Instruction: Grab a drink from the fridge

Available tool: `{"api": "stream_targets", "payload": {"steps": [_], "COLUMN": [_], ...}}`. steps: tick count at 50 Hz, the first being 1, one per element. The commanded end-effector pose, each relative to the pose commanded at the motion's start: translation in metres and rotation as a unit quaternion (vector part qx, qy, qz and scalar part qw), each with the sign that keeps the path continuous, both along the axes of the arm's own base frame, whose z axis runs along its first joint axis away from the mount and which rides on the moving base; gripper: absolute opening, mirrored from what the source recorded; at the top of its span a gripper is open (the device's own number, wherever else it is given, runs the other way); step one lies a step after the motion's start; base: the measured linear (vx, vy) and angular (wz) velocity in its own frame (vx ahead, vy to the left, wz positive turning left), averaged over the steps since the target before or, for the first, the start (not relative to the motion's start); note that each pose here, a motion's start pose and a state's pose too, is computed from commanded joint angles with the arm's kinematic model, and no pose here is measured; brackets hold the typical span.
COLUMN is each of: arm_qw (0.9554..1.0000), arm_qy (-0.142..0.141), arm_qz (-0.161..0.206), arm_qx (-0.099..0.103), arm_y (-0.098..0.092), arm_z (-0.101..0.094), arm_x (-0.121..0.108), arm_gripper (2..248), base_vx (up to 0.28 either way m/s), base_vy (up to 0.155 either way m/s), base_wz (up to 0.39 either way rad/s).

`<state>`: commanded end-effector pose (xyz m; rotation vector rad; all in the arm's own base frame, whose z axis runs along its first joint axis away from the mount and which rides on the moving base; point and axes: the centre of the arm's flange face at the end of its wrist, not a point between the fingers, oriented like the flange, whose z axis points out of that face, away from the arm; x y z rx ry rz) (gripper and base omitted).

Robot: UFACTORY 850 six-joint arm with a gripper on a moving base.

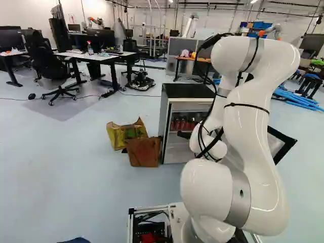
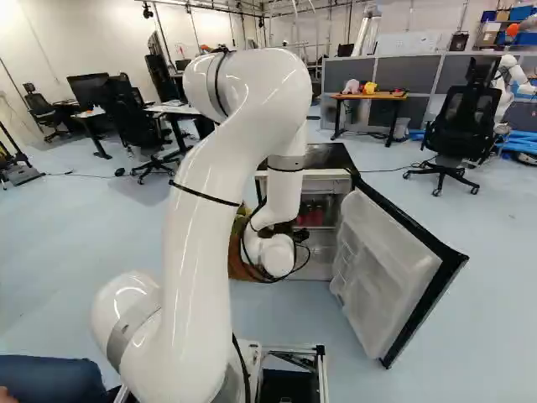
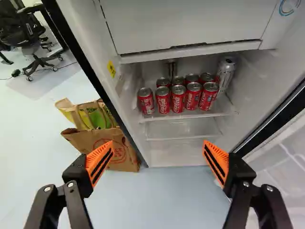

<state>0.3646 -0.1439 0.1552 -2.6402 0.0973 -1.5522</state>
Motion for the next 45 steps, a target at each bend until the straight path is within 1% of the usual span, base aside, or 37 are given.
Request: {"api": "stream_targets", "payload": {"steps": [24,45], "arm_qw": [0.9993,0.9970], "arm_qy": [-0.035,-0.072], "arm_qz": [-0.016,-0.029], "arm_qx": [0.003,0.002], "arm_y": [-0.019,-0.037], "arm_z": [-0.027,-0.052], "arm_x": [0.019,0.037], "arm_gripper": [247,247], "base_vx": [0.000,0.000], "base_vy": [0.000,0.000], "base_wz": [0.000,0.000]}}
